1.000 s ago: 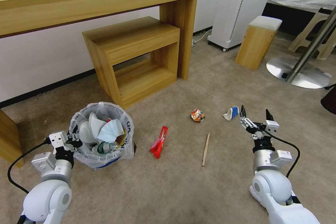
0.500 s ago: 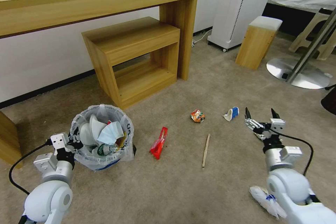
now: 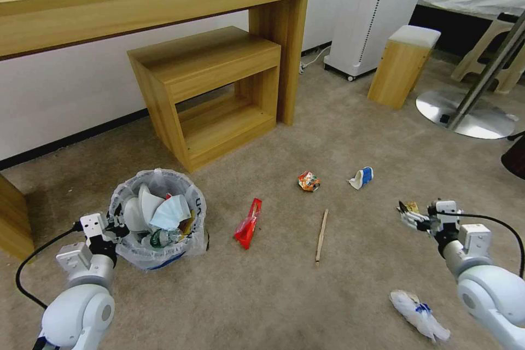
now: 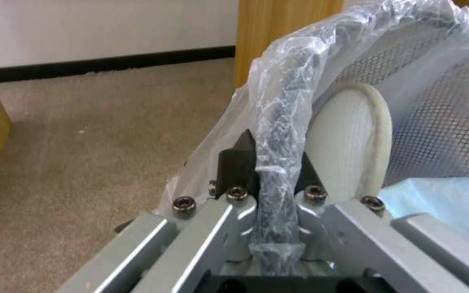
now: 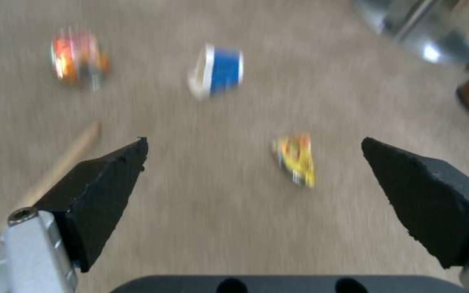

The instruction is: Pick up the trash bin and place the garbage on the floor into it.

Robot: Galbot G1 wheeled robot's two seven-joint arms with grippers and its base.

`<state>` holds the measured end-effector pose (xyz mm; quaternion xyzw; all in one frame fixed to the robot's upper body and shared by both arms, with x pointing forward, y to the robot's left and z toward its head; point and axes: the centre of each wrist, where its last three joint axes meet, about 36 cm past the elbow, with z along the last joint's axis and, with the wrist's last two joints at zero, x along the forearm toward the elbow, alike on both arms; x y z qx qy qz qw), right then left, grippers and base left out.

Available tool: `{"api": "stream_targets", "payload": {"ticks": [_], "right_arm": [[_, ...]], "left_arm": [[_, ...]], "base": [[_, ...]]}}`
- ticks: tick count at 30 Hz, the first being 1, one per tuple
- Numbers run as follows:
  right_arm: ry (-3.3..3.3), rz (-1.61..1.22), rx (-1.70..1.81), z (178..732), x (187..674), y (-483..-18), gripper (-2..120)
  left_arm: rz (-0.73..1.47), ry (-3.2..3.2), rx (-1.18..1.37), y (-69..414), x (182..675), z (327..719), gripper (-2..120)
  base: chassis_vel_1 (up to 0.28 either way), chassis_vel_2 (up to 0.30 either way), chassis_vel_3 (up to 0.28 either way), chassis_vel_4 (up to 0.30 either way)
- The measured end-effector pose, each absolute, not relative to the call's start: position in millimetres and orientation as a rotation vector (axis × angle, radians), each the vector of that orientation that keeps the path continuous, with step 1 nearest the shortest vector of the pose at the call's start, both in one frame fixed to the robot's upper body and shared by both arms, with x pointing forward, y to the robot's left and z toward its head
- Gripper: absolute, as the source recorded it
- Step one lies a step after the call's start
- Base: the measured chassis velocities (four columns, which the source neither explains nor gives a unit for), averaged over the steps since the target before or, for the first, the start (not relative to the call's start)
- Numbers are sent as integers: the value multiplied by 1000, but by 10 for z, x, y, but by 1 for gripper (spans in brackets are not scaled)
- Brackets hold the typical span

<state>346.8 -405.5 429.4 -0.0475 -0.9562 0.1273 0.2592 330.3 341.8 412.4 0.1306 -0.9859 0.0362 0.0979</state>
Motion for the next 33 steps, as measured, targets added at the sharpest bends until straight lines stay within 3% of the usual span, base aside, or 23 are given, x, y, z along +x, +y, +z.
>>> {"api": "stream_targets", "payload": {"ticks": [11,25,33], "right_arm": [[-2305,516,93,3906,3090,-3931,100],[-1934,726,186,3107,2047,-4150,100],[-1960,750,134,2869,2158,-4260,100]], "left_arm": [[111,-2910,384,3377,3342,4026,2],[111,-2911,398,3349,3363,3932,2],[108,-2913,401,3357,3371,3934,2]], "base": [[0,0,0,0],[0,0,0,0],[0,0,0,0]]}}
